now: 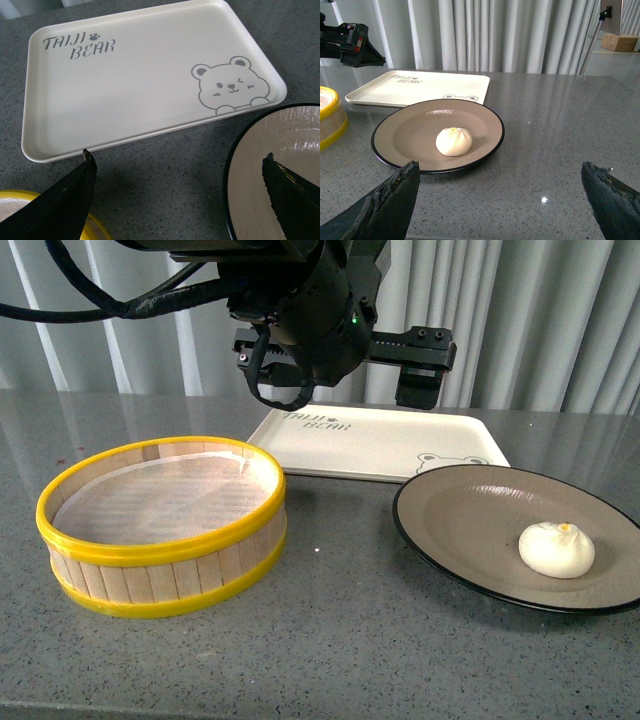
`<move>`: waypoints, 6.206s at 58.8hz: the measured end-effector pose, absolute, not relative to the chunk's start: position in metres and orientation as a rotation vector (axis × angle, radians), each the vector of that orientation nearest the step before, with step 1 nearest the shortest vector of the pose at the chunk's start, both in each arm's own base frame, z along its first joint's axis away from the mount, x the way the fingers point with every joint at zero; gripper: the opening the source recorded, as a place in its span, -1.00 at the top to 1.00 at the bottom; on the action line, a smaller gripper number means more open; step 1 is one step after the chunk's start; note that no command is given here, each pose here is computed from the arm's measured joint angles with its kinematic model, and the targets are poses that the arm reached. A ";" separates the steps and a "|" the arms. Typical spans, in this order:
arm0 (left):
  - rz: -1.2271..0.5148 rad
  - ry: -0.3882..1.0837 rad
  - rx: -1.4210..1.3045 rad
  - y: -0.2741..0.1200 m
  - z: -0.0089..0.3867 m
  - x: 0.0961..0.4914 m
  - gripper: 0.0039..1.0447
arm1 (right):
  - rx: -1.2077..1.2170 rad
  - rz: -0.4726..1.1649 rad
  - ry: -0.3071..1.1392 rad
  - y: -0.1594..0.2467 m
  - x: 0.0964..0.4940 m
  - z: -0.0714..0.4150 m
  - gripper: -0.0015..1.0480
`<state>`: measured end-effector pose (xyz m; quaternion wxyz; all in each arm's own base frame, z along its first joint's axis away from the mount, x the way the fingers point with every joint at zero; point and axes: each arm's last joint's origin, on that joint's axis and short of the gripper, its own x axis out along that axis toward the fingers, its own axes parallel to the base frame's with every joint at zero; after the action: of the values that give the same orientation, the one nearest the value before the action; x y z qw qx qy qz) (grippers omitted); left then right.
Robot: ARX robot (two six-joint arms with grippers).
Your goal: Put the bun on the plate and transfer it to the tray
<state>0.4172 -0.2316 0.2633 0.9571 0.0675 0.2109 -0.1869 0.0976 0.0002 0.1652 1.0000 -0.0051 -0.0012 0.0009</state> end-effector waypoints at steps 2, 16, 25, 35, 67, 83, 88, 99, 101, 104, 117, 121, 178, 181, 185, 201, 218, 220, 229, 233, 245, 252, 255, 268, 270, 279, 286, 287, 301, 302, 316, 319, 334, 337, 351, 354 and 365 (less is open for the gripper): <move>-0.380 0.429 0.136 -0.232 0.263 0.417 -0.88 | -0.010 0.003 -0.002 0.000 0.098 0.165 -0.84; -0.069 0.053 0.025 -0.199 0.253 0.380 -0.33 | -0.010 0.000 -0.002 0.000 0.098 0.165 -0.84; 0.013 -0.039 -0.018 -0.107 0.232 0.316 0.39 | -0.010 0.003 -0.002 0.000 0.098 0.165 -0.84; -0.020 0.012 0.002 -0.071 0.202 0.267 0.93 | -0.010 0.003 -0.002 0.000 0.098 0.165 -0.84; -0.001 0.012 -0.001 -0.018 0.177 0.185 0.93 | -0.010 0.003 -0.002 0.000 0.098 0.165 -0.84; -0.018 0.006 -0.002 -0.004 0.165 0.160 0.93 | -0.010 0.003 -0.002 0.000 0.098 0.165 -0.84; 0.002 0.020 -0.003 -0.001 0.161 0.154 0.93 | -0.010 0.002 -0.002 0.000 0.098 0.165 -0.84; -0.001 -0.006 -0.003 0.000 0.168 0.145 0.93 | -0.010 0.002 -0.002 0.000 0.098 0.165 -0.84; 0.000 -0.006 -0.003 0.000 0.168 0.143 0.93 | -0.010 0.002 -0.002 0.000 0.098 0.165 -0.84; -0.001 -0.008 -0.003 0.000 0.170 0.141 0.93 | -0.010 0.002 -0.002 0.000 0.098 0.165 -0.84; 0.000 -0.020 -0.003 0.000 0.174 0.131 0.93 | -0.010 0.002 -0.002 0.000 0.098 0.165 -0.84; 0.000 -0.023 -0.003 0.000 0.174 0.128 0.93 | -0.010 0.002 -0.002 0.000 0.098 0.165 -0.84; -0.002 -0.026 -0.003 0.000 0.173 0.096 0.93 | -0.010 0.002 -0.002 0.000 0.098 0.165 -0.84; -0.002 -0.026 -0.003 0.000 0.172 0.096 0.93 | -0.010 0.003 -0.002 0.000 0.098 0.165 -0.84; -0.002 -0.023 -0.003 0.000 0.172 0.096 0.93 | -0.010 0.003 -0.002 0.000 0.098 0.165 -0.84; -0.002 -0.023 -0.004 0.000 0.172 0.096 0.79 | -0.010 0.002 -0.002 0.000 0.098 0.165 -0.84; -0.002 -0.023 -0.004 0.000 0.172 0.096 -0.18 | -0.010 0.002 -0.002 0.000 0.098 0.165 -0.84; -0.002 -0.023 -0.004 0.000 0.172 0.096 -0.28 | -0.010 0.002 -0.002 0.000 0.098 0.165 -0.84; -0.002 -0.023 -0.004 0.000 0.172 0.096 -0.83 | 0.055 -0.158 0.167 -0.002 0.100 0.166 -0.84; -0.001 -0.023 -0.003 0.000 0.172 0.096 -0.90 | 0.054 -0.268 0.271 -0.006 0.110 0.170 -0.84; -0.002 -0.023 -0.003 0.000 0.172 0.096 -0.88 | -0.154 -0.128 0.437 -0.008 0.143 0.186 -0.84; -0.002 -0.023 -0.003 0.000 0.172 0.096 -0.88 | -0.338 0.045 0.510 0.001 0.161 0.199 -0.84; -0.002 -0.023 -0.003 0.000 0.172 0.096 -0.88 | -0.434 0.110 0.534 0.005 0.168 0.203 -0.84; -0.002 -0.023 -0.003 0.000 0.172 0.096 -0.88 | -0.775 0.362 0.618 0.021 0.190 0.210 -0.84; -0.002 -0.023 -0.003 0.000 0.172 0.096 -0.88 | -0.824 0.405 0.642 0.022 0.193 0.210 -0.84; -0.002 -0.023 -0.003 0.000 0.172 0.096 -0.88 | -0.993 0.510 0.692 0.020 0.203 0.205 -0.84; -0.002 -0.023 -0.003 0.000 0.172 0.096 -0.88 | -1.140 0.576 0.704 0.014 0.215 0.205 -0.84; -0.002 -0.023 -0.003 0.000 0.172 0.096 -0.88 | -1.153 0.582 0.705 0.013 0.216 0.205 -0.84; -0.002 -0.023 -0.003 0.000 0.172 0.096 -0.88 | -1.381 0.668 0.654 0.014 0.245 0.209 -0.84; -0.002 -0.023 -0.003 0.000 0.172 0.096 -0.88 | -1.384 0.669 0.652 0.015 0.246 0.209 -0.84; -0.002 -0.023 -0.003 0.000 0.172 0.096 -0.88 | -1.423 0.694 0.603 0.027 0.262 0.199 -0.84; -0.002 -0.023 -0.003 0.000 0.172 0.096 -0.88 | -1.430 0.696 0.589 0.030 0.265 0.196 -0.84; -0.002 -0.023 -0.003 0.000 0.172 0.096 -0.88 | -1.448 0.710 0.568 0.039 0.277 0.182 -0.84; -0.002 -0.023 -0.003 0.000 0.172 0.096 -0.88 | -1.450 0.712 0.569 0.040 0.278 0.179 -0.84; -0.002 -0.023 -0.003 0.000 0.172 0.096 -0.88 | -1.466 0.728 0.555 0.049 0.283 0.171 -0.84; -0.002 -0.023 -0.003 0.000 0.172 0.096 -0.88 | -1.470 0.727 0.547 0.051 0.285 0.170 -0.84; -0.002 -0.023 -0.003 0.000 0.172 0.096 -0.88 | -1.481 0.723 0.534 0.056 0.289 0.169 -0.84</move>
<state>0.0963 -0.0002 0.1722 0.9999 -0.0014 -0.0115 -0.0010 0.2893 0.0557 0.1689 0.6477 -0.6513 0.2350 0.3179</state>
